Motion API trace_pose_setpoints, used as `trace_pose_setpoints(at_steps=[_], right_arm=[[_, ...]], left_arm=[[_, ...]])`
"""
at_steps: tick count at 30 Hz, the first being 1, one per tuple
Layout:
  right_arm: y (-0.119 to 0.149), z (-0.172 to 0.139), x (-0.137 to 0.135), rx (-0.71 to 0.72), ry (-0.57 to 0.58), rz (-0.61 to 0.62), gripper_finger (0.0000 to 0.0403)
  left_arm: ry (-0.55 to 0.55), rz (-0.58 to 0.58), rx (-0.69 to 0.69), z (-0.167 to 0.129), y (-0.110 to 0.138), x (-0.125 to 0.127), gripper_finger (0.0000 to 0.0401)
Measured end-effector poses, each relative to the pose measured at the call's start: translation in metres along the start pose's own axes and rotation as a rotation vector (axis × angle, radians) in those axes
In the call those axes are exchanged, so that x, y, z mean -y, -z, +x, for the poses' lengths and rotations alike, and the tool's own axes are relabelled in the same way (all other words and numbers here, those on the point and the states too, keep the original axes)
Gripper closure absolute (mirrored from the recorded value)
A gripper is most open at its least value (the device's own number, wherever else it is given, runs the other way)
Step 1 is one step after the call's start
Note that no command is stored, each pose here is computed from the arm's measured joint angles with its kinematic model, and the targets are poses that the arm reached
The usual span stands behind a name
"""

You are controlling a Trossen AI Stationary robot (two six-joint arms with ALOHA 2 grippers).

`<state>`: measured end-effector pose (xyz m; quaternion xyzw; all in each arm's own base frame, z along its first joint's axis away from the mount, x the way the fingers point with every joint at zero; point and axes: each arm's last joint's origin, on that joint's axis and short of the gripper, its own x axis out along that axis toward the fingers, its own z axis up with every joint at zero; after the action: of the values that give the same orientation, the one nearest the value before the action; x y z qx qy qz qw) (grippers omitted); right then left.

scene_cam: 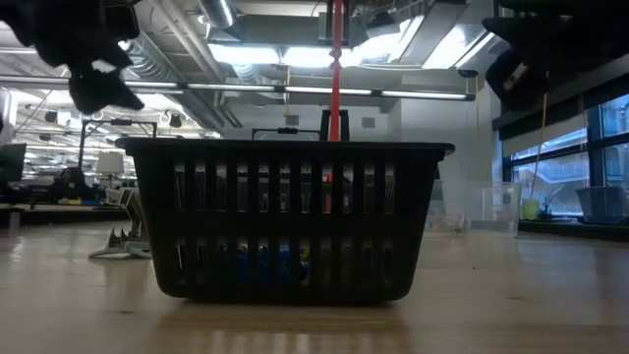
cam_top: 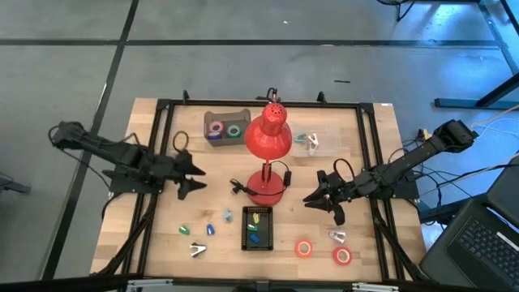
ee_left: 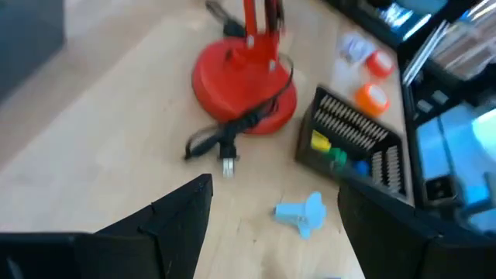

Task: Pick and place Stapler, Stapler remover, tape
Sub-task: Put the purple staple remover into the transparent bin

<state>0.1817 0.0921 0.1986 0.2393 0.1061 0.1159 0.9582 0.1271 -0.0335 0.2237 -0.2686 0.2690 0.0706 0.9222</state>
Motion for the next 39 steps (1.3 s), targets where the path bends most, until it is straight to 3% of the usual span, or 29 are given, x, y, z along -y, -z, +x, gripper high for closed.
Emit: trace_pose_setpoints(at_steps=[8,13,17,21,24,31,39], right_arm=[[0.021,-0.004,-0.003,-0.235,-0.001,0.357,0.0334],[0.026,-0.008,-0.023,-0.385,0.040,0.463,0.0369],[0.013,-0.008,-0.049,-0.477,0.066,0.483,0.0396],[0.000,-0.008,-0.072,-0.563,0.126,0.475,0.0395],[0.000,-0.003,-0.081,-0.664,0.244,0.479,0.0395],[0.024,0.006,-0.082,-1.095,0.548,0.509,0.0397],[0.037,0.018,-0.081,-1.199,0.507,0.379,0.0392]], left_arm=[[-0.055,0.038,-0.042,0.021,0.019,0.016,0.0134],[-0.120,0.081,-0.012,0.027,0.025,0.020,0.0134],[-0.158,0.084,-0.001,0.031,0.026,0.020,0.0134],[-0.168,0.070,-0.004,0.032,0.027,0.020,0.0134],[-0.172,0.062,-0.006,0.033,0.028,0.020,0.0134],[-0.183,0.065,0.001,0.033,0.028,0.019,0.0134],[-0.219,0.069,0.045,0.033,0.026,0.018,0.0134]])
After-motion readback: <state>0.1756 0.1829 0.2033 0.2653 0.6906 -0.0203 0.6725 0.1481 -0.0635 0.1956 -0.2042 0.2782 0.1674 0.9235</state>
